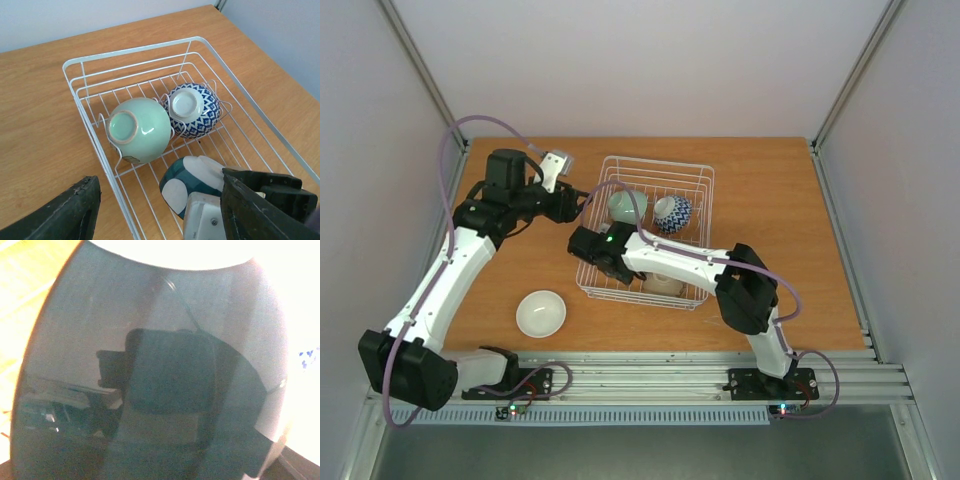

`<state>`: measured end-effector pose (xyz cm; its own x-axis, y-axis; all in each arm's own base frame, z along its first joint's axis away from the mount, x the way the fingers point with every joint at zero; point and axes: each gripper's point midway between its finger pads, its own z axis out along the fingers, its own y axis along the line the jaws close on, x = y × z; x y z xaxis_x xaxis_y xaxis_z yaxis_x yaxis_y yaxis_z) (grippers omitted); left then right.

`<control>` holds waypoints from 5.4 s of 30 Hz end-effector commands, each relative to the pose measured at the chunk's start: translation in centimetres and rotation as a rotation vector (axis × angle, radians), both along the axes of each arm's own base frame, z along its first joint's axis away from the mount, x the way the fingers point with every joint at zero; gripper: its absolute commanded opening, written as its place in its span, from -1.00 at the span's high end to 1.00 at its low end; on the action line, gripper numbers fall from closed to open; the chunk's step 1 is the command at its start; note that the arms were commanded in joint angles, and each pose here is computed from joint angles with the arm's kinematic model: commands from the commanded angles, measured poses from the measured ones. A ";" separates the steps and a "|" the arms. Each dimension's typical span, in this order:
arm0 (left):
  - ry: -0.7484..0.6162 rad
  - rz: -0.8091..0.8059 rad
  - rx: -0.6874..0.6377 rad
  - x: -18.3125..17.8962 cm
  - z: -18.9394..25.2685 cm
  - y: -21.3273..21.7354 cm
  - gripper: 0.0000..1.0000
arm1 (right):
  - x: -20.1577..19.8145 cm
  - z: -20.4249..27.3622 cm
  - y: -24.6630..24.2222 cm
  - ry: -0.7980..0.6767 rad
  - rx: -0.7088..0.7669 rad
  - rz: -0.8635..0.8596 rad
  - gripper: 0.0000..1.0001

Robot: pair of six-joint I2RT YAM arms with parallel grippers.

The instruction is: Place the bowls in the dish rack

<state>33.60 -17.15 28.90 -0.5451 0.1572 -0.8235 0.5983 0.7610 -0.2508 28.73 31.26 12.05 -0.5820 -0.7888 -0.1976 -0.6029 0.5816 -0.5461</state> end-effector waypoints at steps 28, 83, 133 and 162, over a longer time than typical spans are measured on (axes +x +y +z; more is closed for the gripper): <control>-0.044 -0.059 -0.037 -0.9 1.3 -1.0 -0.33 | 1.8 -1.8 0.7 -0.101 -0.269 0.009 0.37; -0.085 0.030 0.026 -0.4 2.4 1.6 -0.38 | -2.5 11.5 3.2 0.019 0.523 0.079 -0.95; -0.144 0.725 -0.035 2.7 7.1 24.6 -0.49 | -15.9 2.1 13.3 0.268 0.415 0.386 -0.59; -0.168 0.487 -0.172 -0.8 8.7 18.9 -0.50 | -3.7 4.3 22.2 0.348 0.600 0.393 -0.63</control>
<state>30.72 -0.64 34.59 -0.5189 -0.2190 -0.8263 0.2534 0.8838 -0.3934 27.13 54.89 17.99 -0.3967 -0.6719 -0.6254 -0.8672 0.4978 0.0153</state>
